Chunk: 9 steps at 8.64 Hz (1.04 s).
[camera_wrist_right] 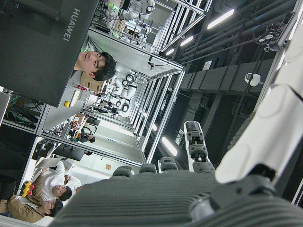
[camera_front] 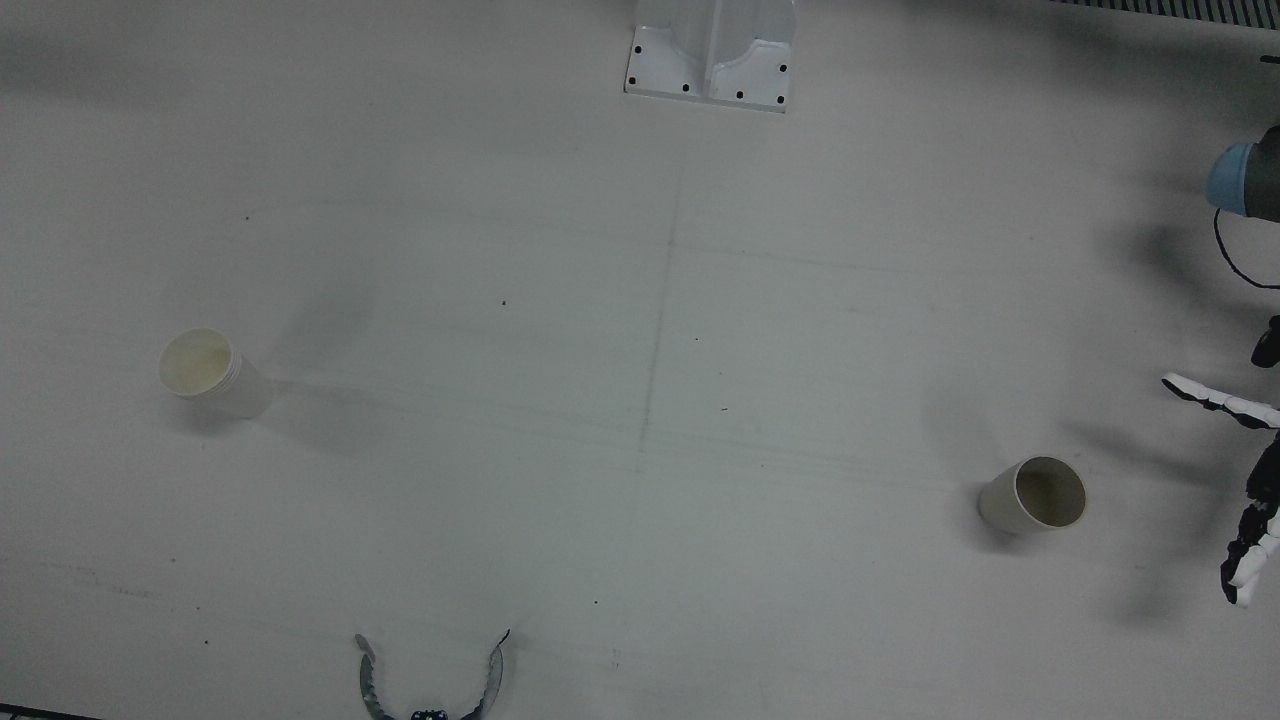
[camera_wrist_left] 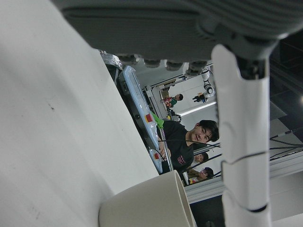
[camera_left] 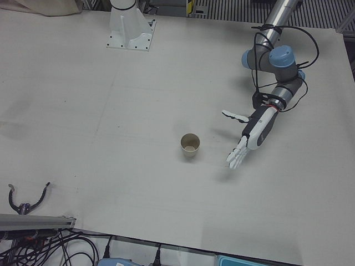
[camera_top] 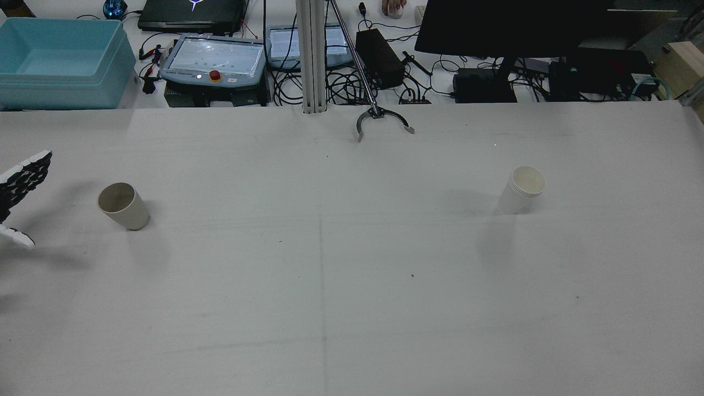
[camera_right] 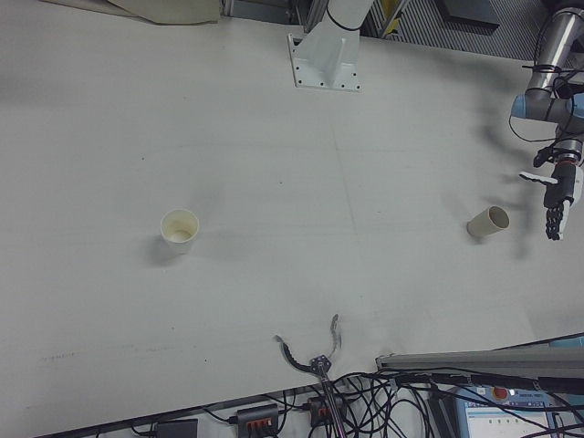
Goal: Pour water
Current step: 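Move the left hand toward the beige paper cup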
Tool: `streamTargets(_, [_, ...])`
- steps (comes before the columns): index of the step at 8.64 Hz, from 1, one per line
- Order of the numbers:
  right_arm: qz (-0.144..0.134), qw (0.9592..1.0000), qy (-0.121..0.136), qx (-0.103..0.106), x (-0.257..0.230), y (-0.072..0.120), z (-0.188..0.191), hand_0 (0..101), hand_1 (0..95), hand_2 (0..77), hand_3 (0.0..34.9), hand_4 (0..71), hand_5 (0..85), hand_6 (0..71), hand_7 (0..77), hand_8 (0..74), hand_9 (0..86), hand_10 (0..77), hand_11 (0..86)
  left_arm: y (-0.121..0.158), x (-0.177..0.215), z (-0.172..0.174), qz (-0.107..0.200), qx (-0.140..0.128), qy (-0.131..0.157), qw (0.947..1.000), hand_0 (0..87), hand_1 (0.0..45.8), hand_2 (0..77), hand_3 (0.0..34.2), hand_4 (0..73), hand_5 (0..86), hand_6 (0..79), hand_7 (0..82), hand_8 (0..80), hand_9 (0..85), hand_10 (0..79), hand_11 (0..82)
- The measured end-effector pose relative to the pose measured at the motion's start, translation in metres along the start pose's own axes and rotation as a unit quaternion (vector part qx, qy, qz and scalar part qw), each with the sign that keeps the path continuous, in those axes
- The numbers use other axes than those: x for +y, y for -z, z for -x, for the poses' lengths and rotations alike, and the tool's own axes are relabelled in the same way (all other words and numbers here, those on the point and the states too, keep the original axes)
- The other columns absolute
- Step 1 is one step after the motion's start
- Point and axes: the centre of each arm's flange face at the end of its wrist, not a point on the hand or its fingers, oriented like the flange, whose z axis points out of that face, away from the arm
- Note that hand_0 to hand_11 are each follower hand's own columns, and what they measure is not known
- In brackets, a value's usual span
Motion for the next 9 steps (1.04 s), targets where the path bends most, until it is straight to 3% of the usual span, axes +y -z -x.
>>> streamTargets(2, [-0.004,1.0,0.001,0.0,-0.004,0.0,0.0,42,9.3,8.2,0.0,6.0,14.2,1.6,6.0,0.5,0.5,0.5,0.5,-0.021,-0.002,0.009,0.003,0.002,0.002,1.0,65.0,22.4,1.1,0.0,2.7,6.5,0.0,1.6,0.5,0.5,0.0,0.5])
streamTargets(5, [-0.009,1.0,0.002,0.001,-0.006,0.002,0.001,42,9.3,9.8,0.0,7.1,14.2,1.6,6.0,0.5,0.5,0.5,0.5,-0.03,-0.021,0.027,0.006,-0.002,0.004,1.0,62.8,21.3,1.1,0.0,3.8,6.5,0.0,2.2,0.5,0.5,0.0,0.5])
streamTargets(7, [-0.012,0.9999,0.002,0.002,-0.007,0.002,0.0,41,9.3,9.8,0.0,7.1,14.7,1.6,7.6,0.5,0.5,0.5,0.5,-0.044,-0.013,0.047,0.019,-0.014,0.01,0.9997,62.6,21.3,1.1,2.0,3.8,6.5,0.0,2.2,0.5,0.5,0.0,0.5])
streamTargets(8, [-0.013,0.9999,0.003,0.002,-0.008,0.002,0.0,41,9.3,9.8,0.0,7.1,14.7,1.6,7.6,0.5,0.5,0.5,0.5,-0.056,-0.005,0.056,0.026,-0.019,0.014,0.9994,62.6,19.1,1.1,2.9,3.8,6.0,0.0,2.2,0.0,0.5,0.0,0.5])
streamTargets(9, [-0.014,0.9999,0.003,0.002,-0.009,0.002,0.0,41,9.3,9.8,0.0,7.1,14.7,2.7,7.6,0.5,0.5,0.5,0.5,-0.066,0.004,0.066,0.032,-0.025,0.017,0.999,62.7,21.3,1.1,3.5,3.8,6.0,0.0,3.3,0.0,0.5,0.0,0.5])
